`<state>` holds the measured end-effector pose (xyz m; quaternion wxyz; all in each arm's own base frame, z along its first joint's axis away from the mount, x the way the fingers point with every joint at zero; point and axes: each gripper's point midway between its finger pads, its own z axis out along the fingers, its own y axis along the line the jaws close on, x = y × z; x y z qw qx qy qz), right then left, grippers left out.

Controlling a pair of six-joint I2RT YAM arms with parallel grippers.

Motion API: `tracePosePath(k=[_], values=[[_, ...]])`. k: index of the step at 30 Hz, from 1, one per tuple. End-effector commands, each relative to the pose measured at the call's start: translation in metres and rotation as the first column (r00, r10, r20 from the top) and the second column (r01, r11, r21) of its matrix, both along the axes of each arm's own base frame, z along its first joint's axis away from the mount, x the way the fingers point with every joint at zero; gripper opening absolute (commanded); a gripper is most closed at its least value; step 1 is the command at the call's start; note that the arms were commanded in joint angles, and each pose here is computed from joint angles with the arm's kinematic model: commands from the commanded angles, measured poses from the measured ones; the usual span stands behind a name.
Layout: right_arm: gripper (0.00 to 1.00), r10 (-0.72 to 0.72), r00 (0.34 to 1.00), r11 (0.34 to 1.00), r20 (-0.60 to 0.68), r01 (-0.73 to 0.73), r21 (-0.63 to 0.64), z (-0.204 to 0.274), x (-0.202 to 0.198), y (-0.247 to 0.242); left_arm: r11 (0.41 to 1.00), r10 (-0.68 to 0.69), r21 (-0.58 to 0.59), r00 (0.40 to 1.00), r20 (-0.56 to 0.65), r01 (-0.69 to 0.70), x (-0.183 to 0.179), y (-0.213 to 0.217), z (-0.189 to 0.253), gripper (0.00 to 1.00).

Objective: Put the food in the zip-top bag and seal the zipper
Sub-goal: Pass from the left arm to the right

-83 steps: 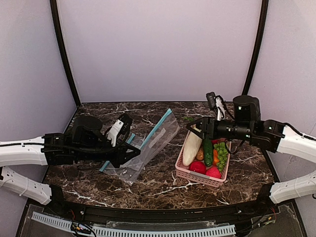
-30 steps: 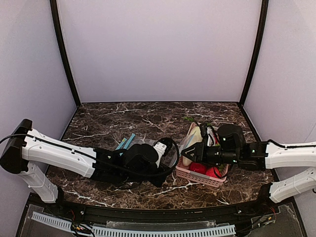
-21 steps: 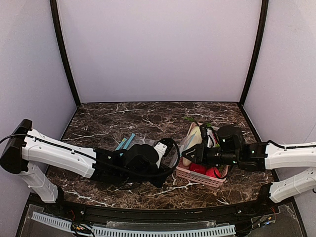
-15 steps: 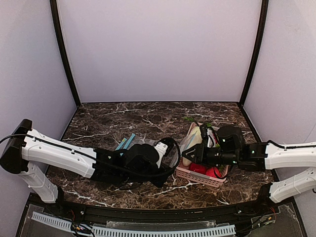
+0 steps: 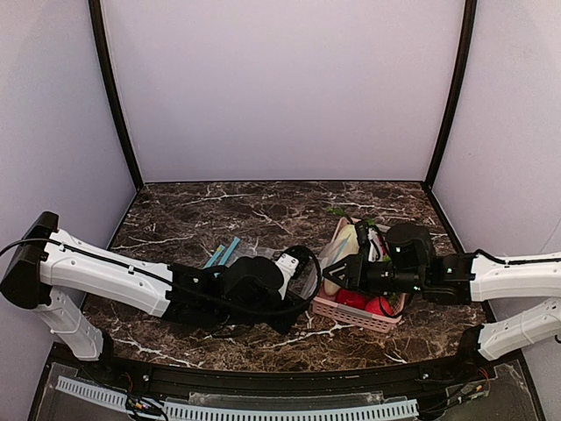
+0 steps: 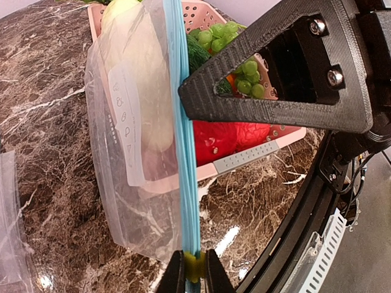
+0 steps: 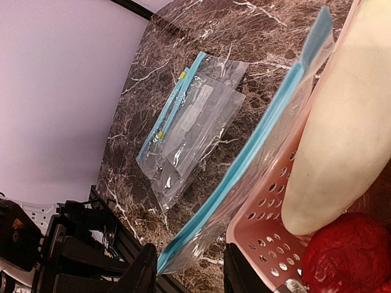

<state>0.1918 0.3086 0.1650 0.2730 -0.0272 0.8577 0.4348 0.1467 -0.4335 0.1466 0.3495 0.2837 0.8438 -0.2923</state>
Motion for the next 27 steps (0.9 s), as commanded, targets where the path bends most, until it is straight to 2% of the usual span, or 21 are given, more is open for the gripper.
tracePosePath(k=[1, 19, 22, 27], values=[[0.36, -0.012, 1.0, 1.0, 0.016, 0.012, 0.025, 0.005, -0.001, -0.001, 1.0, -0.007, -0.026, 1.0, -0.007, 0.007, -0.003, -0.007, 0.006, 0.01], [0.32, -0.017, 1.0, 1.0, -0.01, 0.017, -0.005, -0.012, 0.002, 0.001, 0.999, -0.006, -0.032, 1.0, -0.009, 0.006, -0.004, -0.007, 0.007, 0.01], [0.28, -0.018, 1.0, 1.0, -0.013, 0.018, -0.005, -0.013, 0.001, 0.0, 0.999, -0.004, -0.032, 1.0, -0.009, 0.004, -0.003, -0.006, 0.007, 0.01], [0.14, -0.019, 1.0, 1.0, -0.011, 0.019, 0.0, -0.012, 0.0, -0.001, 0.999, -0.004, -0.033, 1.0, -0.012, 0.004, -0.003, -0.007, 0.006, 0.01]])
